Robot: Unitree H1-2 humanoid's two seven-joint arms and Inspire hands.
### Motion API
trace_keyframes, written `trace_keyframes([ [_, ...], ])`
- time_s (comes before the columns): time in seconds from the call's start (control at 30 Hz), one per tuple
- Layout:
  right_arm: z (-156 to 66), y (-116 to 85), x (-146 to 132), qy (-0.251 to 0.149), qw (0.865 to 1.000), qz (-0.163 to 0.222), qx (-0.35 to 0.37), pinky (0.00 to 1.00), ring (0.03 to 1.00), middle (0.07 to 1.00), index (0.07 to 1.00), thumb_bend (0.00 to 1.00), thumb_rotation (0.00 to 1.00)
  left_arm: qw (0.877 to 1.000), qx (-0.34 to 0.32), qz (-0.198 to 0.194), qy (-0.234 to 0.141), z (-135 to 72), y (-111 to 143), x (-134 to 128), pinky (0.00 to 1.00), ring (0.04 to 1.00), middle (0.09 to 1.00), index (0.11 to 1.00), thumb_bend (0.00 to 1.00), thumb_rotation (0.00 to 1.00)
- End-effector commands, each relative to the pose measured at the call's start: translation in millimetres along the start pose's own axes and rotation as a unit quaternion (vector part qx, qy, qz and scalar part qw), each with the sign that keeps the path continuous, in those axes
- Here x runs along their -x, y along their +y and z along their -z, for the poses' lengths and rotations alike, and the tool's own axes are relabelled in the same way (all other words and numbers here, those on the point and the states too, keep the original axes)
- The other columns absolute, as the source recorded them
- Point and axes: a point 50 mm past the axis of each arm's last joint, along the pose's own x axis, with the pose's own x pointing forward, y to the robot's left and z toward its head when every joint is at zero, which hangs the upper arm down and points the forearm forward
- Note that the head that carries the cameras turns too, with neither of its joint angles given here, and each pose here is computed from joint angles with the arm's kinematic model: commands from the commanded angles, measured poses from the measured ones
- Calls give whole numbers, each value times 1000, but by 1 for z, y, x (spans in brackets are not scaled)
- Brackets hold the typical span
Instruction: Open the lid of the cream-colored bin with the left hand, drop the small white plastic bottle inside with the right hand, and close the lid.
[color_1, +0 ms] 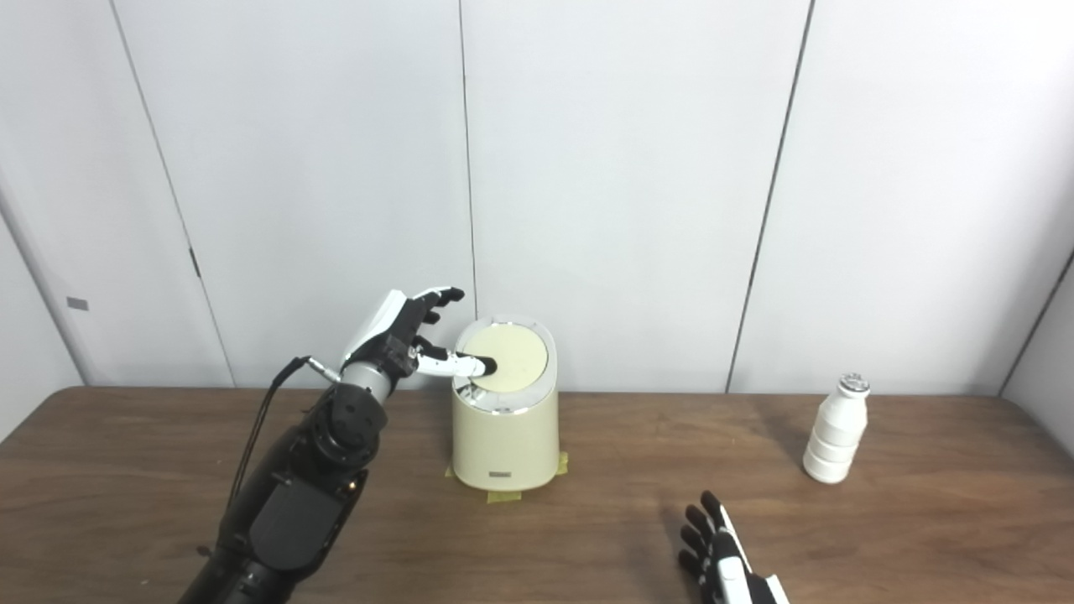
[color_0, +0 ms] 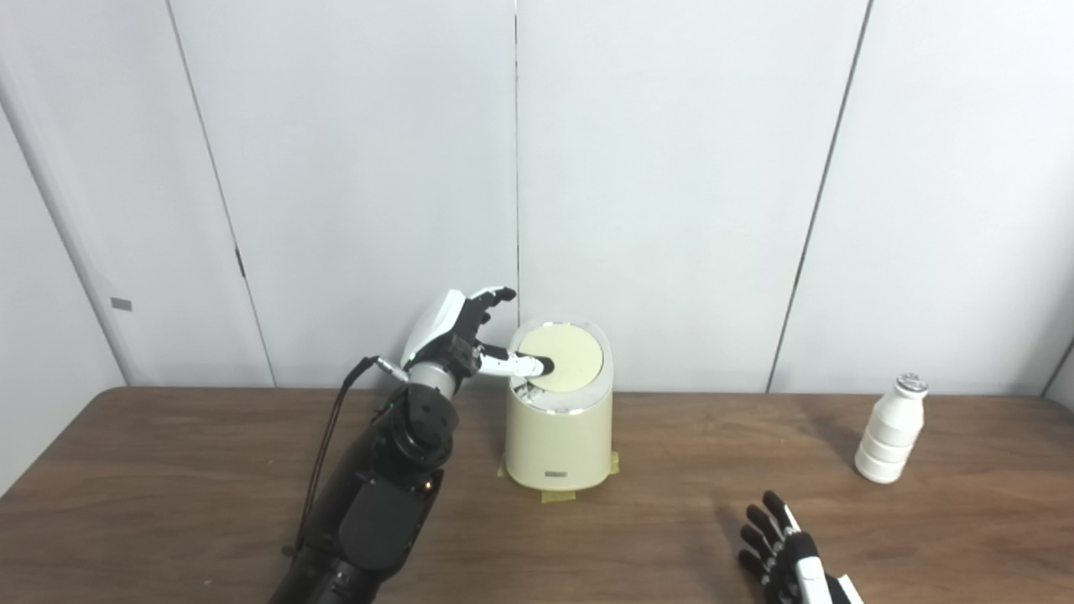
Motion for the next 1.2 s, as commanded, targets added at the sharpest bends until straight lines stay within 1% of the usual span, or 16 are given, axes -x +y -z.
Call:
trace_keyframes([
  [0.0, -6, 6, -1, -6, 1000, -4, -1, 941, 942, 951, 992, 545, 1000, 998, -20, -33, -56, -38, 24, -9, 760, 901, 927, 904, 846, 171],
  [0.17, -7, 6, 0, -7, 1000, -5, -10, 950, 946, 954, 992, 548, 1000, 997, -37, -30, -56, -38, 21, -10, 778, 914, 940, 907, 848, 127],
  [0.23, -8, 6, 1, -7, 1000, -5, -10, 955, 948, 960, 997, 537, 1000, 997, -46, -30, -58, -39, 19, -10, 746, 882, 915, 901, 850, 107],
  [0.37, -8, 6, 2, -8, 1000, -5, -8, 959, 950, 964, 999, 526, 1000, 997, -52, -28, -59, -40, 17, -10, 745, 883, 916, 899, 853, 101],
  [0.5, -8, 6, 4, -8, 1000, -3, -4, 948, 947, 951, 991, 540, 1000, 996, -57, -26, -57, -42, 15, -10, 731, 877, 914, 896, 858, 106],
  [0.57, -9, 7, 5, -6, 1000, -2, -4, 942, 943, 949, 989, 544, 1000, 996, -70, -25, -59, -43, 14, -11, 721, 862, 897, 896, 862, 101],
  [0.63, -10, 7, 5, -7, 1000, -3, -8, 945, 941, 952, 993, 541, 1000, 994, -85, -26, -61, -44, 11, -13, 709, 839, 876, 891, 877, 73],
  [0.73, -12, 7, 6, -9, 1000, -2, -16, 958, 946, 957, 996, 541, 1000, 992, -106, -26, -61, -44, 8, -15, 705, 830, 871, 881, 892, 22],
  [0.8, -12, 7, 6, -8, 1000, 1, -18, 959, 949, 956, 995, 549, 1000, 989, -132, -26, -69, -43, 5, -16, 708, 833, 876, 875, 897, 5],
  [0.87, -12, 7, 6, -7, 1000, 5, -16, 950, 946, 951, 988, 569, 1000, 983, -161, -27, -85, -41, 3, -16, 753, 855, 892, 876, 894, 1],
  [0.97, -13, 8, 7, -7, 1000, 3, -15, 961, 952, 956, 993, 569, 1000, 974, -203, -29, -101, -38, 0, -15, 814, 879, 899, 882, 885, 0],
  [1.17, -13, 7, 6, -10, 1000, 4, -13, 954, 950, 951, 994, 584, 1000, 958, -261, -31, -116, -35, -4, -13, 834, 885, 886, 882, 896, 0],
])
